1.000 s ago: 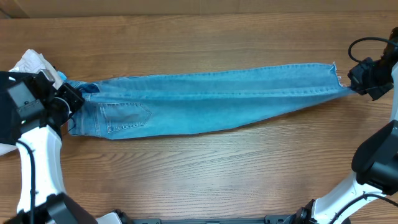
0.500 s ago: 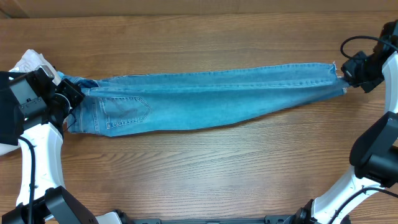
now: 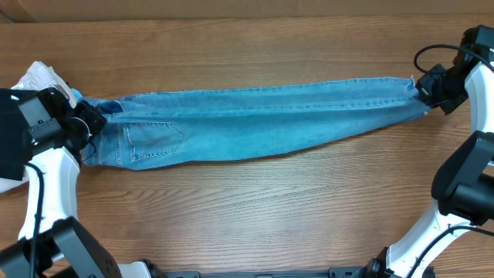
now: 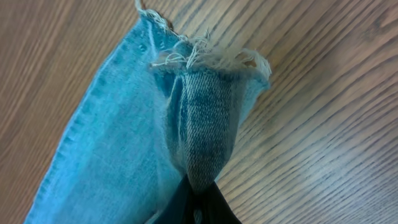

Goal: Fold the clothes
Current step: 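Hold the folded jeans and stretch them taut between left and right grippers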

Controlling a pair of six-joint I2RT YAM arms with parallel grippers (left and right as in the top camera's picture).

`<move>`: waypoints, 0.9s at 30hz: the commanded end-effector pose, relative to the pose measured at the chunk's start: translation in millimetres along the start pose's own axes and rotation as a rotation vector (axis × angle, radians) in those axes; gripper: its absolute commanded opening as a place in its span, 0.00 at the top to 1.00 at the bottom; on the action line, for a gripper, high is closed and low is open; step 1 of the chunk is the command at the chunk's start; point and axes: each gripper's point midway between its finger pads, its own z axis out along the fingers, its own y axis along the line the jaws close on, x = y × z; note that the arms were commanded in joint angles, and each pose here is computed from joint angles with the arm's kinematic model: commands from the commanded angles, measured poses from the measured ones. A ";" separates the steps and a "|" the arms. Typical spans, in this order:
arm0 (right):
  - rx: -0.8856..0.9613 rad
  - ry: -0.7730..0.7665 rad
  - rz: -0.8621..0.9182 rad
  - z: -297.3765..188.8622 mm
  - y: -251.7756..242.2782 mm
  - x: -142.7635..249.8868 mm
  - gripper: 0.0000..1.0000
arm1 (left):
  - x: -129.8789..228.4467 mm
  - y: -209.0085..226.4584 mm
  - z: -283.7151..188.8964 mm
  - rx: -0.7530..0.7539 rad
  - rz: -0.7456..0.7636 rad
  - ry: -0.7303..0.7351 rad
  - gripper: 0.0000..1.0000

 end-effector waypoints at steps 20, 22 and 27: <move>0.180 -0.070 0.101 -80.2 -38.1 -26.6 0.96 | -39.5 14.4 -6.2 -0.088 -0.011 -0.144 0.96; 0.202 -0.055 0.101 -71.0 -41.4 -26.8 0.96 | -39.3 14.5 -6.2 -0.089 -0.011 -0.143 0.96; 0.247 -0.004 0.118 -58.5 -55.9 -22.7 0.96 | -39.4 14.5 -6.2 -0.089 -0.011 -0.144 0.96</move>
